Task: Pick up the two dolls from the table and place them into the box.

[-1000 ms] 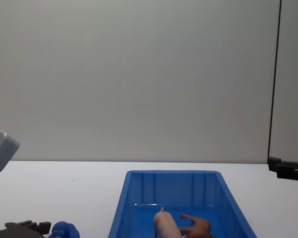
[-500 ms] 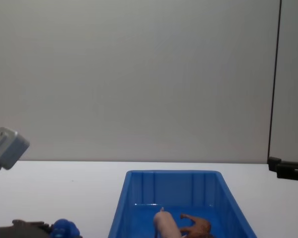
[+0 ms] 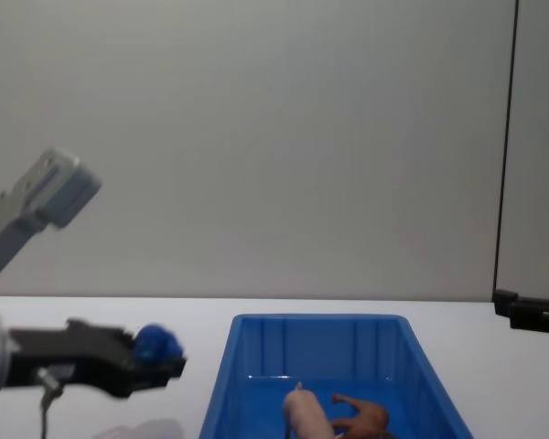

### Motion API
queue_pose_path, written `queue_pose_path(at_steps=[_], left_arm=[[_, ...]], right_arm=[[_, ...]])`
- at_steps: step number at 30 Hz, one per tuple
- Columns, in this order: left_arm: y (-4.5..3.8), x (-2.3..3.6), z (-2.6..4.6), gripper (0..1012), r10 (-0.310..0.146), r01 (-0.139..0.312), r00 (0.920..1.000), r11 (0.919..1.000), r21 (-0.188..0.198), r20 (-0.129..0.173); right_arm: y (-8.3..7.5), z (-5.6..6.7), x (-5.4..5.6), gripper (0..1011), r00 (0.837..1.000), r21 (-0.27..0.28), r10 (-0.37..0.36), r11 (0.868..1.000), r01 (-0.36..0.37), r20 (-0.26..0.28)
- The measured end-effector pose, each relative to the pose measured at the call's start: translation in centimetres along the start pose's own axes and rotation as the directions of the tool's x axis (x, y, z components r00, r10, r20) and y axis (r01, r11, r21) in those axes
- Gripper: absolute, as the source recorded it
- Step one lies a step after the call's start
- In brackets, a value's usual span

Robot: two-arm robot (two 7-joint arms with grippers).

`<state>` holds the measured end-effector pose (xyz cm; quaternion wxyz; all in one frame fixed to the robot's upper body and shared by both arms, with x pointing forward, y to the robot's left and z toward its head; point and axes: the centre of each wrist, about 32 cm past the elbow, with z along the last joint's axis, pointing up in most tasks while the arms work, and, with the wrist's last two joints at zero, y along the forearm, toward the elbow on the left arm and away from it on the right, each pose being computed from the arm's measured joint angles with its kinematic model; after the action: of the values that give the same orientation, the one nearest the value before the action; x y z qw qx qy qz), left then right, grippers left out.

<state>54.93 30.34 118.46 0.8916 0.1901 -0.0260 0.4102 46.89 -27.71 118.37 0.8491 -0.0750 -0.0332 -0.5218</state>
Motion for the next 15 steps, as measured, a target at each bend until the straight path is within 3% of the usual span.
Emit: queue_pose_path(at_steps=[3,6,7,11,15], left_arm=[[-0.61,0.2,1.08,447,-0.017,0.018,0.9995,0.9997,-0.016,0.027],[-1.82,0.49,2.48,431,-0.047,0.049,0.997,0.998,-0.039,0.061],[-1.82,0.49,2.48,429,-0.047,0.049,0.997,0.998,-0.039,0.061],[-3.62,0.73,3.81,425,-0.09,0.096,0.9914,0.9934,-0.063,0.096],[-5.24,0.84,4.61,516,-0.13,0.14,0.9846,0.987,-0.079,0.117]], right_arm=[[0.0,0.0,0.0,1001,1.0,0.0,0.0,1.0,0.0,0.0],[0.0,0.0,0.0,1001,1.0,0.0,0.0,1.0,0.0,0.0],[0.0,0.0,0.0,1001,1.0,0.0,0.0,1.0,0.0,0.0],[0.0,0.0,0.0,1001,1.0,0.0,0.0,1.0,0.0,0.0],[0.0,0.0,0.0,1001,1.0,0.0,0.0,1.0,0.0,0.0]])
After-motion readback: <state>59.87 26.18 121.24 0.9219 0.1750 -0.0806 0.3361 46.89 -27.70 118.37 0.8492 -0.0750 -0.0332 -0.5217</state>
